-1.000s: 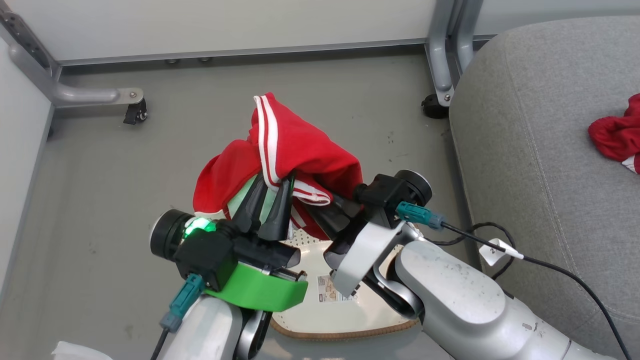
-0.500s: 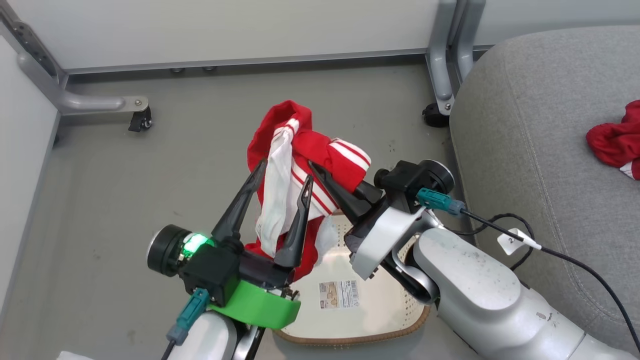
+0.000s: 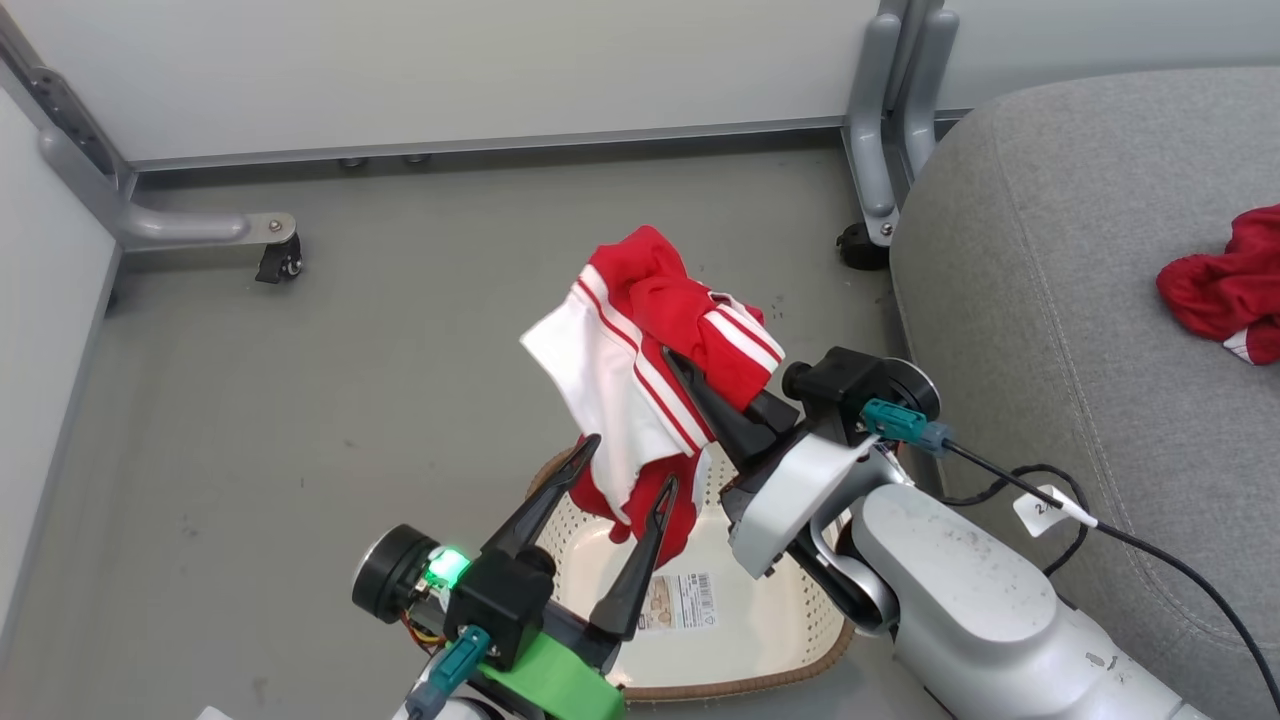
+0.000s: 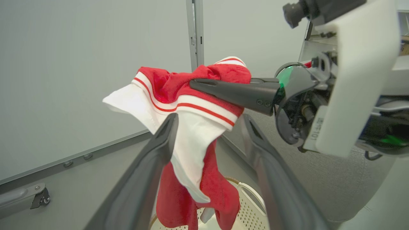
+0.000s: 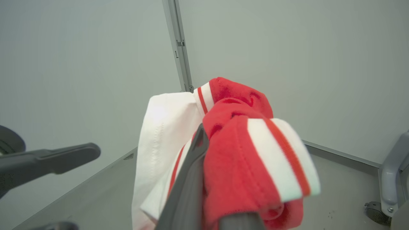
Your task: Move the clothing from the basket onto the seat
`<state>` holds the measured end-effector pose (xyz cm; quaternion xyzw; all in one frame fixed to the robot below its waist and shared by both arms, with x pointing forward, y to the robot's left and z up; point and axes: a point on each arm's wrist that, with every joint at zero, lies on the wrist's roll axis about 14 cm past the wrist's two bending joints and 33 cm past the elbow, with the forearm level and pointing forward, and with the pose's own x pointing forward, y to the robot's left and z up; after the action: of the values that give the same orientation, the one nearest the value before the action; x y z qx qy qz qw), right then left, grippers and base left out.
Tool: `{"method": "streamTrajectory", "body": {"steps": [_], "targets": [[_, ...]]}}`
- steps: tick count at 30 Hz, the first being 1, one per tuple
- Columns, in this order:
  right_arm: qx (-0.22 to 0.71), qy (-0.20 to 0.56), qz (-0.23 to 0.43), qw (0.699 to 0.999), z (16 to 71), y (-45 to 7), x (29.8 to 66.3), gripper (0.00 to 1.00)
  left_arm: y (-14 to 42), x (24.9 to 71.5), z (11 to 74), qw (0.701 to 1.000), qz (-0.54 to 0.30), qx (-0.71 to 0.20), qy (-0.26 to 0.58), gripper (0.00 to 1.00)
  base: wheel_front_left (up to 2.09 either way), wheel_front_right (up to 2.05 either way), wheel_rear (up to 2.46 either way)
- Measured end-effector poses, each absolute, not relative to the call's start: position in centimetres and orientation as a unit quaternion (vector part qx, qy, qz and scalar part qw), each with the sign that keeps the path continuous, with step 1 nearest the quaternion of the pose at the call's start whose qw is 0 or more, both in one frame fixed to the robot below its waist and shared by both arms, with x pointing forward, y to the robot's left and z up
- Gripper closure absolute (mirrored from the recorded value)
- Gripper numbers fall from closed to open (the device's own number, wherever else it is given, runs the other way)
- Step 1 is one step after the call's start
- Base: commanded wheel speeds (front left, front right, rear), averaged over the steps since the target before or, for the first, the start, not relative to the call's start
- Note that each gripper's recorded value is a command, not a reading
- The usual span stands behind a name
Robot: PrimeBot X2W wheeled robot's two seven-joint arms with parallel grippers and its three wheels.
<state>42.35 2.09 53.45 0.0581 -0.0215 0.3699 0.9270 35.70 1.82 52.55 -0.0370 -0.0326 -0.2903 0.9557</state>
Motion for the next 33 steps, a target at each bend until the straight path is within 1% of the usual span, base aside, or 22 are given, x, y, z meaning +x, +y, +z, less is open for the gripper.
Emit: {"method": "streamTrajectory", "body": {"steps": [9,17,26,33], "targets": [[0.061,-0.021,0.349,0.935,53.2,0.7,42.4,1.0,1.4,35.4,51.3,0.952,-0.305,-0.026,-0.013,0.0,0.0,0.0,0.0],[0.065,-0.018,0.313,0.947,52.9,-1.8,42.4,1.0,-0.6,35.4,50.8,0.94,-0.339,-0.027,-0.006,0.0,0.0,0.0,0.0],[0.067,-0.016,0.235,0.97,52.5,-7.5,42.3,1.0,-4.9,35.5,50.7,0.912,-0.41,-0.027,-0.005,0.0,0.0,0.0,0.0],[0.062,-0.023,0.15,0.986,52.7,-13.7,41.7,1.0,-9.0,34.9,50.8,0.878,-0.477,-0.034,-0.005,0.0,0.0,0.0,0.0]]}}
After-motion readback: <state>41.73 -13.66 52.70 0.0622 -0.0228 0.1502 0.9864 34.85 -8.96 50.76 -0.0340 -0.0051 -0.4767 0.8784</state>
